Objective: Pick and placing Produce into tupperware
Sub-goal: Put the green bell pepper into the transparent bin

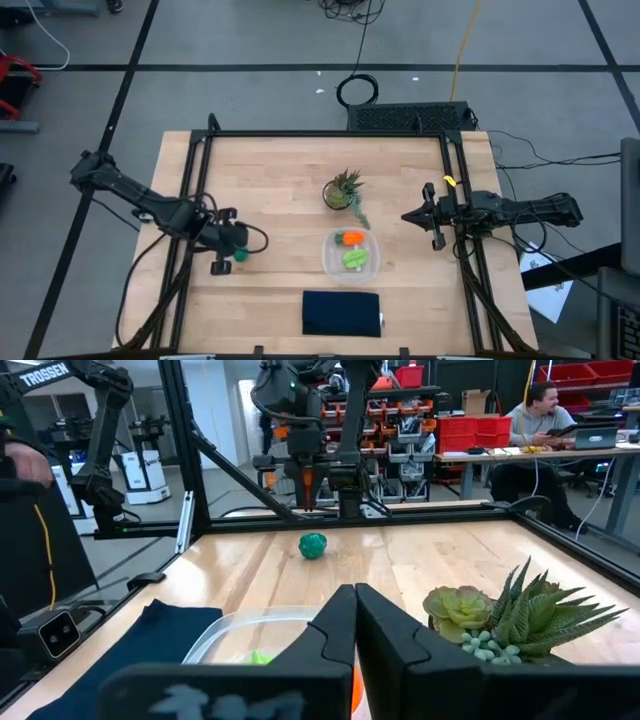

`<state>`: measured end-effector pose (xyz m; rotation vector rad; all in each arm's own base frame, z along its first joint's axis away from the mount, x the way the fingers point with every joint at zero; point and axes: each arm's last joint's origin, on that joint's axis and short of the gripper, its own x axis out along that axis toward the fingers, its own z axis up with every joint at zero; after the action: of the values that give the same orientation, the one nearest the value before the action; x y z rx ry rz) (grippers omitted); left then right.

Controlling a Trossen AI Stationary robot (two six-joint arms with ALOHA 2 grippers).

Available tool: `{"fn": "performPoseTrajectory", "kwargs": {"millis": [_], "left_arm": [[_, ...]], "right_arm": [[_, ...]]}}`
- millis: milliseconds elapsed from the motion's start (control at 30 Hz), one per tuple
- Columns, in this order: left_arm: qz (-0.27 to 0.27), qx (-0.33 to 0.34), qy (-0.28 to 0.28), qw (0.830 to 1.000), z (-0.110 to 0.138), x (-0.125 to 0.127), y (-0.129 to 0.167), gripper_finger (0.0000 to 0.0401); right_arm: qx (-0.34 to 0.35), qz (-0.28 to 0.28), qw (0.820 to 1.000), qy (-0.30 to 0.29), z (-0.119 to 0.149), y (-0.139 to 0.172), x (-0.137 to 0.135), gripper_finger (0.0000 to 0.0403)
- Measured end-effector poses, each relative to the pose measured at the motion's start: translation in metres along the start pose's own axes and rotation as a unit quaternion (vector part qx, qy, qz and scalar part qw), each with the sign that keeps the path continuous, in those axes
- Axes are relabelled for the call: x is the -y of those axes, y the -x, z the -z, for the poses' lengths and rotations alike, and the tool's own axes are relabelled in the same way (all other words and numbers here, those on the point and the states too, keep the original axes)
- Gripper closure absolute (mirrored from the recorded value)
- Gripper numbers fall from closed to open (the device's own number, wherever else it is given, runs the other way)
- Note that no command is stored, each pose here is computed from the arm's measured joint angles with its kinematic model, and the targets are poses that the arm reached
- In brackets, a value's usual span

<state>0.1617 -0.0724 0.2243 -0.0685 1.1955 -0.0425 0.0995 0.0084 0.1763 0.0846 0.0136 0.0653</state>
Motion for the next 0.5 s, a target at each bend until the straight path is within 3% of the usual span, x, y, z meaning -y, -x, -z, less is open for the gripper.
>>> {"fn": "performPoseTrajectory", "kwargs": {"millis": [200, 367, 500], "left_arm": [[0.016, -0.006, 0.046, 0.999, -0.0014, -0.0020, -0.0002, 0.0307], [0.014, 0.006, 0.068, 0.998, -0.0045, -0.0041, -0.0004, 0.0214], [0.005, 0.016, 0.042, 0.999, -0.0050, -0.0032, -0.0003, 0.0130]], "right_arm": [[0.000, 0.000, 1.000, 0.000, 0.0000, 0.0000, 0.0000, 0.0403], [0.000, 0.000, 1.000, 0.000, 0.0000, 0.0000, 0.0000, 0.0403], [0.000, 0.000, 1.000, 0.000, 0.0000, 0.0000, 0.0000, 0.0403]]}}
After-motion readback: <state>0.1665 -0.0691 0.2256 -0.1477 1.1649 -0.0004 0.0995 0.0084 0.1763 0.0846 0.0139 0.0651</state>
